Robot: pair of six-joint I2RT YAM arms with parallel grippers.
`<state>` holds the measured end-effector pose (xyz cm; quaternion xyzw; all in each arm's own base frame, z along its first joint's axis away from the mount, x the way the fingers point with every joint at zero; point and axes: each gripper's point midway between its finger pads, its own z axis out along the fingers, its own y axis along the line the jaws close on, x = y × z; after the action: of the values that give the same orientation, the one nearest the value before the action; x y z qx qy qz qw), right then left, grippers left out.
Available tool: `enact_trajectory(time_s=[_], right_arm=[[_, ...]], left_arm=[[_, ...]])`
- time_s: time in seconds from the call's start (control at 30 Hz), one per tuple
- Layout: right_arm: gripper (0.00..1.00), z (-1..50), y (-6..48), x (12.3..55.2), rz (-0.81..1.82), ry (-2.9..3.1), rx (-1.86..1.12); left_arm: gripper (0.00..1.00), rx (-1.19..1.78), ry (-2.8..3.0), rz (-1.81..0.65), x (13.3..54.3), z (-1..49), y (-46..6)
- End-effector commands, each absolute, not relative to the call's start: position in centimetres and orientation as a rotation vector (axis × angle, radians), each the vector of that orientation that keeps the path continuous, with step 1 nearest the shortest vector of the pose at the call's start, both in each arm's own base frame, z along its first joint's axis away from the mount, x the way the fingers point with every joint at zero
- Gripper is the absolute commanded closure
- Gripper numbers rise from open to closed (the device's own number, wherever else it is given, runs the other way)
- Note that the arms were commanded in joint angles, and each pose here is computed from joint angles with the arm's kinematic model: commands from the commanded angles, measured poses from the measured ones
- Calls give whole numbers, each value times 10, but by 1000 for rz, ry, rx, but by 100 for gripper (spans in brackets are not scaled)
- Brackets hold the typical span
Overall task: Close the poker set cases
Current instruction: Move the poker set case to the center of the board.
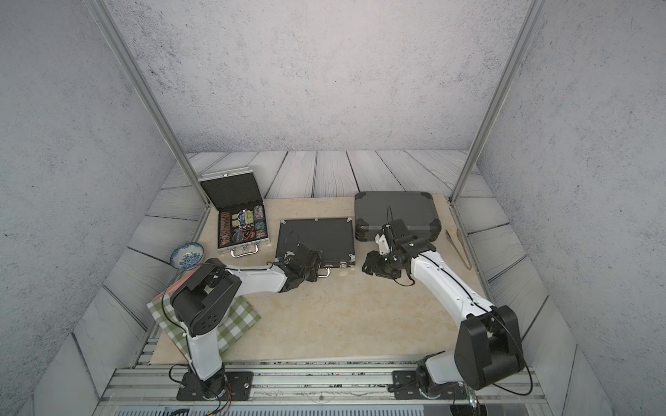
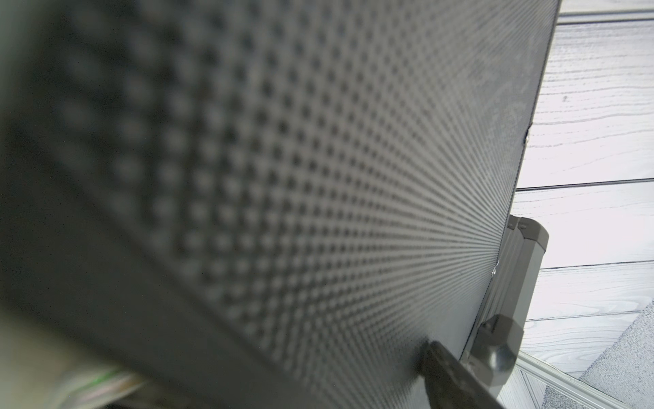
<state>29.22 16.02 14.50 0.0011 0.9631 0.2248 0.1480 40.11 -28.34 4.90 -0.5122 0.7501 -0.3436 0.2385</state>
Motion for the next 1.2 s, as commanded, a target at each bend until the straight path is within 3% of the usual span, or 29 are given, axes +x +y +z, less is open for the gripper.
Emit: enact_trajectory(time_s=[0.0, 1.17], right_arm=[[43, 156, 155, 290, 626, 2747, -7], [43, 166, 154, 290, 625, 2728, -18]], left_arm=[[27, -1397, 2187, -812, 399, 9, -266], [30, -1451, 2108, -776, 495, 1, -277]])
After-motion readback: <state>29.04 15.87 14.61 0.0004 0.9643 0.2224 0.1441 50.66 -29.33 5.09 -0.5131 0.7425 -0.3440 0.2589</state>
